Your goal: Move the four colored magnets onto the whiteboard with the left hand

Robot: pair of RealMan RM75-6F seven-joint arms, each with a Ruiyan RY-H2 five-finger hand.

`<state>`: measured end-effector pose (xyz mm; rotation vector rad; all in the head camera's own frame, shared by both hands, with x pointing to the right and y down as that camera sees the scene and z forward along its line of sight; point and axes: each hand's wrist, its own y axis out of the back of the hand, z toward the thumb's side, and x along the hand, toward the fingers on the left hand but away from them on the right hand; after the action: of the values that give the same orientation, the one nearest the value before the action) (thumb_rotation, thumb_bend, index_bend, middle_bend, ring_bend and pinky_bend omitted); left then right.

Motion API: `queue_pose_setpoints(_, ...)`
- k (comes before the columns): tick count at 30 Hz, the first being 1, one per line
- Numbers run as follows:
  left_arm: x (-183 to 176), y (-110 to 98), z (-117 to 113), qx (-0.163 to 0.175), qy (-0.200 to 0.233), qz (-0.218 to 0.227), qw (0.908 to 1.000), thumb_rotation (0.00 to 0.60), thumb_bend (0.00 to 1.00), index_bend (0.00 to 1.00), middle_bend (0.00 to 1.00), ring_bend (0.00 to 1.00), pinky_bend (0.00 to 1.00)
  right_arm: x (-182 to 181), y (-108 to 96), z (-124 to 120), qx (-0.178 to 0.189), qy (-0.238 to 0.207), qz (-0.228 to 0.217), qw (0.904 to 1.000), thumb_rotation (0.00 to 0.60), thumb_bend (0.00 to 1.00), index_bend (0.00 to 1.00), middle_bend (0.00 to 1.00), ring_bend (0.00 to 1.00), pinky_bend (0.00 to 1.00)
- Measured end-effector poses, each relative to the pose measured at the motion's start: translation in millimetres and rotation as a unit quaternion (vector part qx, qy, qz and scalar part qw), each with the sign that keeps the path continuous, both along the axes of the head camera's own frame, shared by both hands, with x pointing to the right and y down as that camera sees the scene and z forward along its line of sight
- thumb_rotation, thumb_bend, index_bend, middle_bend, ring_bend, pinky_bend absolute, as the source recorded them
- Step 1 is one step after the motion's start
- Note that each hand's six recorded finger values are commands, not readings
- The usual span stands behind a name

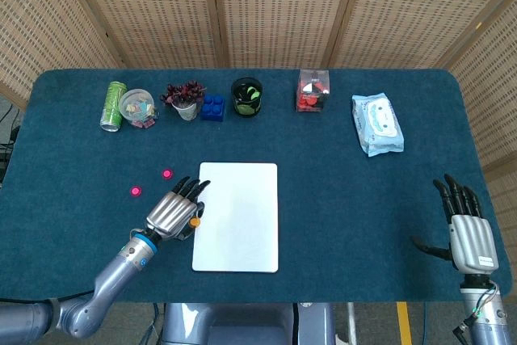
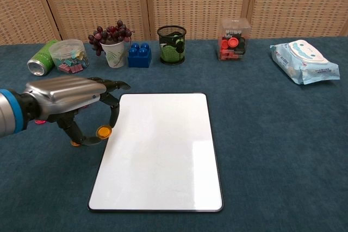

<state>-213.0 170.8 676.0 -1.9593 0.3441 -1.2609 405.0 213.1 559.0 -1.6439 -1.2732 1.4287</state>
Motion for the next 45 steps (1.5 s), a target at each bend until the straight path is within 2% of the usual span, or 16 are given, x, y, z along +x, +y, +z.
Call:
queue_pose_setpoints(11, 22.1, -0.1, 21.3, -0.017, -0.010, 0.009, 0.9998, 0.600, 0.31, 0.56, 0.00, 0.00, 0.00, 0.5, -0.4, 0.7, -0.004, -0.004, 0.002, 1.0000, 0.600, 0.13, 0.00, 0.00, 0.00, 0.00)
queue_pose_setpoints(13, 22.6, 1.1, 23.6, -0.018, -0.013, 0.009, 0.9997, 0.600, 0.27, 0.48, 0.00, 0.00, 0.00, 0.6, -0.4, 0.8, -0.005, -0.005, 0.002, 1.0000, 0.600, 0.13, 0.00, 0.00, 0.00, 0.00)
queue_pose_setpoints(15, 22.6, 1.8, 24.6, -0.020, -0.015, 0.008, 0.9997, 0.600, 0.20, 0.29, 0.00, 0.00, 0.00, 0.6, -0.3, 0.8, -0.006, -0.005, 0.002, 1.0000, 0.600, 0.13, 0.00, 0.00, 0.00, 0.00)
queue_pose_setpoints(17, 22.7, 3.1, 25.3, -0.022, -0.017, 0.007, 0.9996, 0.600, 0.18, 0.23, 0.00, 0.00, 0.00, 0.5, -0.2, 0.8, -0.006, -0.005, 0.002, 1.0000, 0.600, 0.12, 0.00, 0.00, 0.00, 0.00)
queue_pose_setpoints(19, 23.1, 3.4, 24.2, -0.021, -0.017, 0.006, 0.9996, 0.600, 0.17, 0.21, 0.00, 0.00, 0.00, 0.6, -0.3, 0.9, -0.006, -0.005, 0.002, 1.0000, 0.600, 0.13, 0.00, 0.00, 0.00, 0.00)
queue_pose_setpoints(27, 12.1, -3.8, 16.7, -0.016, -0.012, -0.009, 0.9998, 0.600, 0.19, 0.20, 0.00, 0.00, 0.00, 0.4, -0.3, 1.1, -0.007, -0.005, 0.001, 1.0000, 0.600, 0.13, 0.00, 0.00, 0.00, 0.00)
queue_pose_setpoints(32, -15.0, -17.3, 12.4, 0.000, -0.023, -0.032, 0.9992, 0.600, 0.24, 0.28, 0.00, 0.00, 0.00, 0.3, -0.2, 1.0, -0.007, -0.004, 0.001, 1.0000, 0.600, 0.13, 0.00, 0.00, 0.00, 0.00)
queue_pose_setpoints(36, -36.5, -20.7, 17.0, -0.005, -0.036, -0.054, 0.9979, 0.600, 0.28, 0.34, 0.00, 0.00, 0.00, 0.0, 0.1, 1.0, -0.007, -0.004, 0.001, 1.0000, 0.600, 0.13, 0.00, 0.00, 0.00, 0.00)
queue_pose_setpoints(45, -66.7, -19.1, 34.0, -0.021, -0.047, -0.069, 0.9962, 0.600, 0.28, 0.35, 0.00, 0.00, 0.00, 0.1, 0.1, 1.1, -0.008, -0.005, 0.001, 1.0000, 0.600, 0.13, 0.00, 0.00, 0.00, 0.00)
